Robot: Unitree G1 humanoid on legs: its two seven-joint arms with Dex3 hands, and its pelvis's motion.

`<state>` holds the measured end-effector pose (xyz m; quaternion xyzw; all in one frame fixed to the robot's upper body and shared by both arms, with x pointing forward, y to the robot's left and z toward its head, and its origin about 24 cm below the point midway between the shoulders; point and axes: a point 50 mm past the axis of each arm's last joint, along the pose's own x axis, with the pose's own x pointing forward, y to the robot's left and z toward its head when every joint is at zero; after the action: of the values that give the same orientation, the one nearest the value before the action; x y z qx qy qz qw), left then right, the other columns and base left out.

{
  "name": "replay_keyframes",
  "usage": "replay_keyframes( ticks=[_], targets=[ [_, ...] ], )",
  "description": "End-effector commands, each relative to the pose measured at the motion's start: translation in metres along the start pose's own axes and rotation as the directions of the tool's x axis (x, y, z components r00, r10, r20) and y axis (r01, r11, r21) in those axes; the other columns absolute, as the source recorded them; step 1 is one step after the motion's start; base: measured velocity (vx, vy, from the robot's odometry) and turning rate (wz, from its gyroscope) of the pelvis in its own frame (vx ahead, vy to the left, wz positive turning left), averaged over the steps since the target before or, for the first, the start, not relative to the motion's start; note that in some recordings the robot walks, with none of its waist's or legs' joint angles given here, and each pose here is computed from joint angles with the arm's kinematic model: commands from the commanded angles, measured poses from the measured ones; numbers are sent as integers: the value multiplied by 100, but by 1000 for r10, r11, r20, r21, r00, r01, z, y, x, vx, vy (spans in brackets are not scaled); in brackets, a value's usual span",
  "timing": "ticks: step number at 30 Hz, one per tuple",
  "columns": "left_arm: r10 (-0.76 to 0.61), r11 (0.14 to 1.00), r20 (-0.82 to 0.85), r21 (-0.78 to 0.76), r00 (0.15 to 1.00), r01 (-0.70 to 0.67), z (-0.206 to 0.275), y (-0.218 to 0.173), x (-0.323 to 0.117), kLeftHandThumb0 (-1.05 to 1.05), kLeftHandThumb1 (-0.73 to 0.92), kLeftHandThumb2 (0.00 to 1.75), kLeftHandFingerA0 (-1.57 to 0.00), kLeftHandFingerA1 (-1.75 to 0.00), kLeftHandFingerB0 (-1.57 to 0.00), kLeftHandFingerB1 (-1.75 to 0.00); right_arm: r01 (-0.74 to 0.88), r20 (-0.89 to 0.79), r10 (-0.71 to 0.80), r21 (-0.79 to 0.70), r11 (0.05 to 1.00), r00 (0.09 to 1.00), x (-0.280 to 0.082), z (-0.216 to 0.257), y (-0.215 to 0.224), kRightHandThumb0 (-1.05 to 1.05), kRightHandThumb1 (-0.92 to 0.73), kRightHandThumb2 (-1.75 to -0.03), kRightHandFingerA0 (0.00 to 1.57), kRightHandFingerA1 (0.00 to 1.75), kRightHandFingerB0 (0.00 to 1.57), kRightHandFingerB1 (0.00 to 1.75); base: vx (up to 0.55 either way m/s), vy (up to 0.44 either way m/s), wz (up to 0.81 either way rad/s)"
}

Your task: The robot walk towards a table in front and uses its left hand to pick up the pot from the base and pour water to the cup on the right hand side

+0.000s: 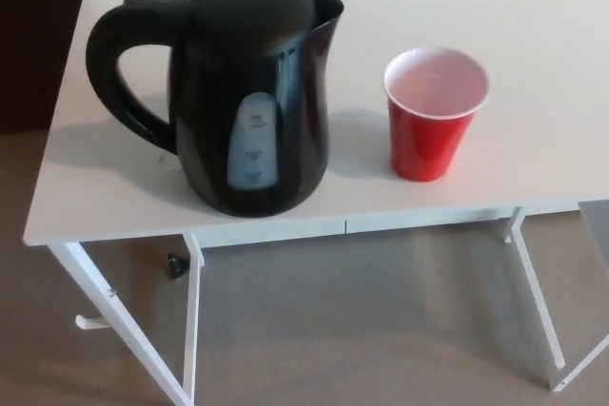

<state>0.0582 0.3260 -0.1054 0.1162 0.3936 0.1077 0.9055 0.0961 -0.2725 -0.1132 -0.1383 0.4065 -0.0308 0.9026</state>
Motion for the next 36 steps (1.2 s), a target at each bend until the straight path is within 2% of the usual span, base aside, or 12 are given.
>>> replay_keyframes(
  ticks=[1, 10, 11, 19, 20, 21, 22, 32, 36],
  targets=[
    [18, 999, 19, 48, 1000, -19, 7, 10, 2, -40, 51, 71, -49, -50, -40, -43, -6, -5, 6, 32, 999, 1000, 3, -2, -4, -25, -53, -55, 61, 52, 56, 48, 34, 19, -9],
    [14, 1000, 24, 27, 1000, -15, 14, 8, 7, -39, 51, 70, -48, -48, -39, -42, 2, 4, -2, 23, 1000, 1000, 3, -4, -4, -23, -54, -55, 61, 51, 55, 48, 95, 183, -2],
    [14, 999, 24, 39, 1000, -15, 15, 9, 8, -40, 51, 70, -48, -48, -38, -42, 6, 1, -6, 33, 999, 1000, 3, -5, -4, -25, -53, -55, 66, 53, 57, 48, 116, 96, 1],
    [12, 1000, 26, 25, 1000, -13, 18, 9, 9, -39, 51, 70, -49, -49, -39, -43, 1, 7, -1, 39, 999, 1000, 3, -4, -3, -26, -53, -55, 65, 54, 56, 48, 95, -45, 7],
    [12, 1000, 28, 28, 1000, -13, 18, 9, 9, -31, 60, 59, -54, -42, -43, -35, -1, 5, 1, 40, 999, 1000, 4, -3, -3, -25, -55, -56, 65, 54, 56, 48, 98, -184, 13],
    [12, 999, 29, 29, 1000, -13, 18, 10, 9, -31, 60, 59, -54, -42, -43, -35, -2, 4, 2, 41, 999, 1000, 4, -3, -3, -25, -55, -56, 65, 54, 56, 48, 109, -224, 10],
    [10, 999, 31, 32, 999, -11, 19, 10, 9, -38, 51, 71, -48, -49, -39, -43, -1, 5, 1, 37, 999, 1000, 4, -2, -3, -25, -55, -56, 66, 55, 59, 49, -30, -150, -48],
    [14, 998, 44, 57, 999, -17, 24, 9, 13, -40, 51, 71, -49, -50, -38, -43, 6, 15, -7, 9, 1000, 1000, 7, 1, -4, -27, -54, -56, 72, 56, 58, 48, 56, -4, 3],
    [1, 998, 46, 64, 999, -4, 24, 9, 11, -39, 51, 71, -47, -49, -37, -42, 1, 18, -2, 9, 1000, 1000, 6, -1, -4, -26, -54, -56, 69, 56, 56, 48, -1, 65, -3]
  ],
)
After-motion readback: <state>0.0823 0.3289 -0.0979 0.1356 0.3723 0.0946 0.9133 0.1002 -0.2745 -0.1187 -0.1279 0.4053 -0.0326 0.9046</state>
